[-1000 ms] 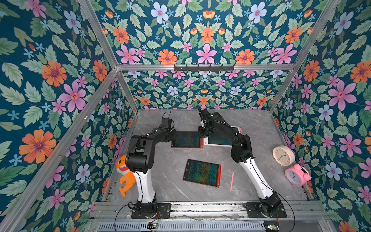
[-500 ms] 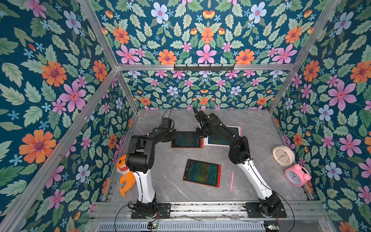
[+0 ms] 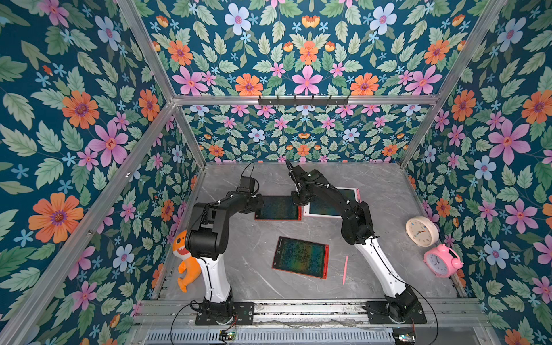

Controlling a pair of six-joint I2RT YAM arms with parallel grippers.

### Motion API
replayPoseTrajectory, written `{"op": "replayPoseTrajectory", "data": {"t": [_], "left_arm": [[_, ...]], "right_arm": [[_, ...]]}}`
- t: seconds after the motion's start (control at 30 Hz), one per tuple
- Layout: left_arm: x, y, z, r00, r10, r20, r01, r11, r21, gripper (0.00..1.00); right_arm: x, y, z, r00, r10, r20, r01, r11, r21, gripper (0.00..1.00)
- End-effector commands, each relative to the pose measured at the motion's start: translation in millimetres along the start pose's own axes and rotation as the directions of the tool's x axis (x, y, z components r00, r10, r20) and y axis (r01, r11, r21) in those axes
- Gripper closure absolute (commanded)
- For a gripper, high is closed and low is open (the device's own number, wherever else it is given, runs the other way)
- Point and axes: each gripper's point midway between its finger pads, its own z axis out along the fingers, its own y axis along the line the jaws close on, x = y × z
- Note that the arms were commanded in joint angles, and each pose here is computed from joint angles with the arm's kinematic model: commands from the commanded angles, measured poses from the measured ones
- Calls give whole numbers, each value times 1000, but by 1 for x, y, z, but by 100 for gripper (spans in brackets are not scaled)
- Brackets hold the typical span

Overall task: Place the stylus back onto the writing tablet
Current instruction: Place the stylus on the writing tablet.

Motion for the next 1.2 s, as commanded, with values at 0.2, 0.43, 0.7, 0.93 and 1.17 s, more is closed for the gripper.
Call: {"op": "replayPoseTrajectory", "data": {"t": [0.2,0.43,0.7,0.93,1.17], "left_arm": [[-15,1,-44,990,-2,143,3,1000,-8,100],[-13,0,-43,992,-4,126,5,1000,-6,100],[-1,6,-24,999,-14,52,16,999,-28,100],[4,7,-13,1000,-23,19,24,999,-22,100],[6,10,-6,1000,-30,-4,30,999,-28,100]], "right_arm": [[19,2,-32,995,74,-64,-81,991,-110,100],[7,15,-73,996,82,42,-71,974,-216,100],[22,13,-60,997,73,-18,-75,974,-212,97],[37,13,-47,996,63,-64,-74,979,-192,97],[52,14,-38,993,58,-104,-76,982,-176,97]]}}
